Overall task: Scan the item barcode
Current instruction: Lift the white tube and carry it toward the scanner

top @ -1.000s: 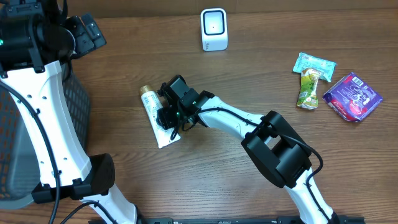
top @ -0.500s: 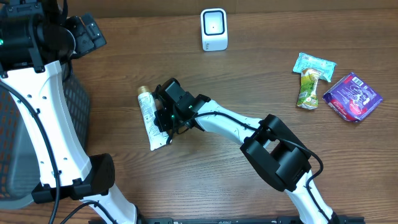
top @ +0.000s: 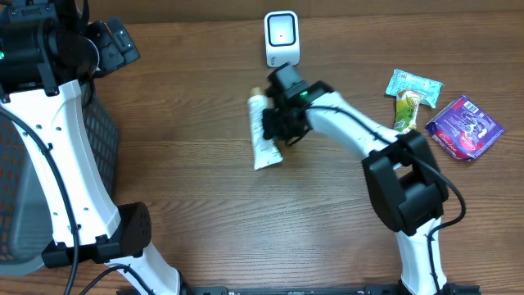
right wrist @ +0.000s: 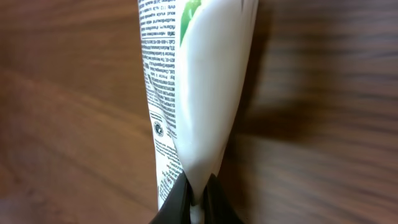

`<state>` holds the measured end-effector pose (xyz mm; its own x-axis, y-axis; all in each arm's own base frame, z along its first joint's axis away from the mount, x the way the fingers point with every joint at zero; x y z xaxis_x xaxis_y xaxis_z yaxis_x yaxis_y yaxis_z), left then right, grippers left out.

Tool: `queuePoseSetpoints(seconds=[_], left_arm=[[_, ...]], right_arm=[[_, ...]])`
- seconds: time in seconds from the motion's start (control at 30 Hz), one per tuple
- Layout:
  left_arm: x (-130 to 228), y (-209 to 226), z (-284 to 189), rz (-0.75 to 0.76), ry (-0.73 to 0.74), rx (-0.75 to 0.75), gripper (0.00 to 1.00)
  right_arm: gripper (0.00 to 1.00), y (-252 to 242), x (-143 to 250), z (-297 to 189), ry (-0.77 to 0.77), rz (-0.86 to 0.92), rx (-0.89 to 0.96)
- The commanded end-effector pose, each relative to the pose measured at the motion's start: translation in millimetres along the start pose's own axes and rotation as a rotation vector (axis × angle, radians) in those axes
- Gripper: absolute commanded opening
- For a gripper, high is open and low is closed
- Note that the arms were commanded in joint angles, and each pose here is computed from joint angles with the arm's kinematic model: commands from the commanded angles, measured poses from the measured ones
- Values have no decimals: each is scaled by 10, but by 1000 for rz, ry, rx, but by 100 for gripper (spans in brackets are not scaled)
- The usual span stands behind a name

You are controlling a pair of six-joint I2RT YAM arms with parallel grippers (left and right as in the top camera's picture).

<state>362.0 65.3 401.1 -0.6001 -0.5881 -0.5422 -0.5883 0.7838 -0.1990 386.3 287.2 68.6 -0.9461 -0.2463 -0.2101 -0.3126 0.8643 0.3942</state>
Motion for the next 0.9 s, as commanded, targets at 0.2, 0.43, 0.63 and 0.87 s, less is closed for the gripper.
queuePoseSetpoints(seconds=[0.2, 0.43, 0.63, 0.87], left_arm=[[2, 5, 22, -16, 8, -2, 100], [2, 5, 22, -16, 8, -2, 100], [2, 5, 22, -16, 8, -2, 99], [2, 5, 22, -16, 8, -2, 100]], right_arm=[[4, 49, 89, 48, -13, -94, 110], [14, 215, 211, 278, 21, -138, 102], [31, 303, 292, 488, 42, -144, 88], [34, 297, 293, 635, 42, -70, 64]])
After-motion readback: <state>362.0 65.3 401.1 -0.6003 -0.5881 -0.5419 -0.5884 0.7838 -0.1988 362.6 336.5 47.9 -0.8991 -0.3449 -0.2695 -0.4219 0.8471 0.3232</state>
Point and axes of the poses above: each gripper's point midway between its finger pads, its own z axis out along the fingers, its own y axis along the line the jaws close on, x = y × z, the point moved 4 cm from there along -z, back along the fingers, and after that the axes turned 9 degrees about -z, right-handed, at the moved point
